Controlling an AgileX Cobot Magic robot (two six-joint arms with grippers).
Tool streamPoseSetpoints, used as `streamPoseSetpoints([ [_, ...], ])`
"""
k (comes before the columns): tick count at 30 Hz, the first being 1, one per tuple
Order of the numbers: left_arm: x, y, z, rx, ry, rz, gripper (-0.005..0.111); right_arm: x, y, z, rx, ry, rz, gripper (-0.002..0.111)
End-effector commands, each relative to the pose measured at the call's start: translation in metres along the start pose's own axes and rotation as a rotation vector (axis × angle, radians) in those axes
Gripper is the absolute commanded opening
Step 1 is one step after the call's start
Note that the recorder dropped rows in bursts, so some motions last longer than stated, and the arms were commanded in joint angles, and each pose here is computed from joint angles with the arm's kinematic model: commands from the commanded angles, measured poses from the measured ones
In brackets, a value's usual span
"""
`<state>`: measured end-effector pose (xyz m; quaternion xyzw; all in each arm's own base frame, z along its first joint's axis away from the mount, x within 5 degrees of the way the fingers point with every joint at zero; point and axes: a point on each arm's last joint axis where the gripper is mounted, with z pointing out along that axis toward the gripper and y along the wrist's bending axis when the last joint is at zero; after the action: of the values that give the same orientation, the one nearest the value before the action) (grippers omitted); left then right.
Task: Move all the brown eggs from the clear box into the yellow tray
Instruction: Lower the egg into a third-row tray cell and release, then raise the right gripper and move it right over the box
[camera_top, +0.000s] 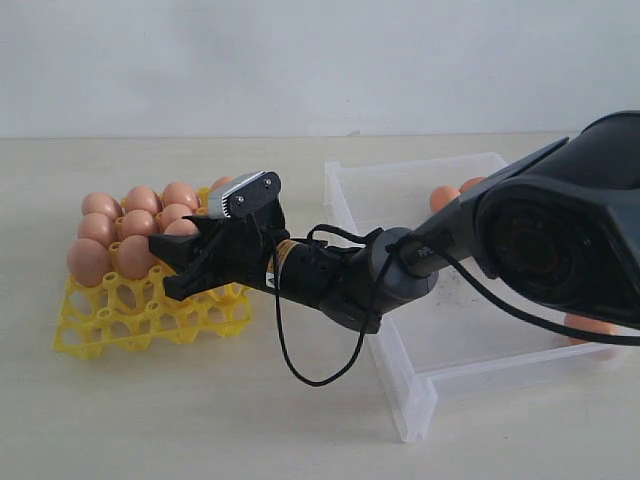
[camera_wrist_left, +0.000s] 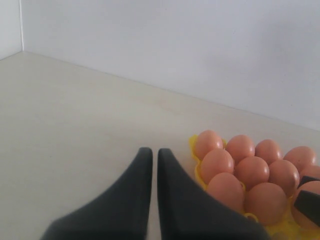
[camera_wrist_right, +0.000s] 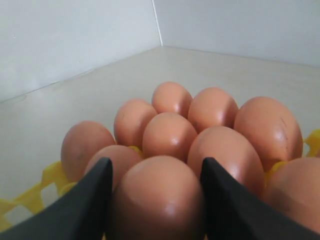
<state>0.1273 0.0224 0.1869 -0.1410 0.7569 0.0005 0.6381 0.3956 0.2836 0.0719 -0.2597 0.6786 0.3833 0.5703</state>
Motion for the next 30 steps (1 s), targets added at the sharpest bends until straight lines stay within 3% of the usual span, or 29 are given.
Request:
streamPoseSetpoints([
  [1,0.000,0.000,-0.001,0.005,-0.002,-0.002,0.004,-0.001,-0.001,0.000,0.003,-0.004,0.006,0.000],
  [6,0.000,0.000,-0.001,0.005,-0.002,-0.002,0.004,-0.001,-0.001,0.000,0.003,-0.004,0.016,0.007],
  [14,0.000,0.000,-0.001,0.005,-0.002,-0.002,0.004,0.000,-0.002,0.000,0.014,0.015,0.043,0.055],
  [22,0.000,0.000,-0.001,0.005,-0.002,-0.002,0.004,-0.014,0.001,0.001,0.007,-0.013,0.049,0.057],
  [30,0.000,0.000,-0.001,0.005,-0.002,0.003,0.004,-0.066,0.017,-0.002,-0.040,-0.001,-0.062,0.057],
])
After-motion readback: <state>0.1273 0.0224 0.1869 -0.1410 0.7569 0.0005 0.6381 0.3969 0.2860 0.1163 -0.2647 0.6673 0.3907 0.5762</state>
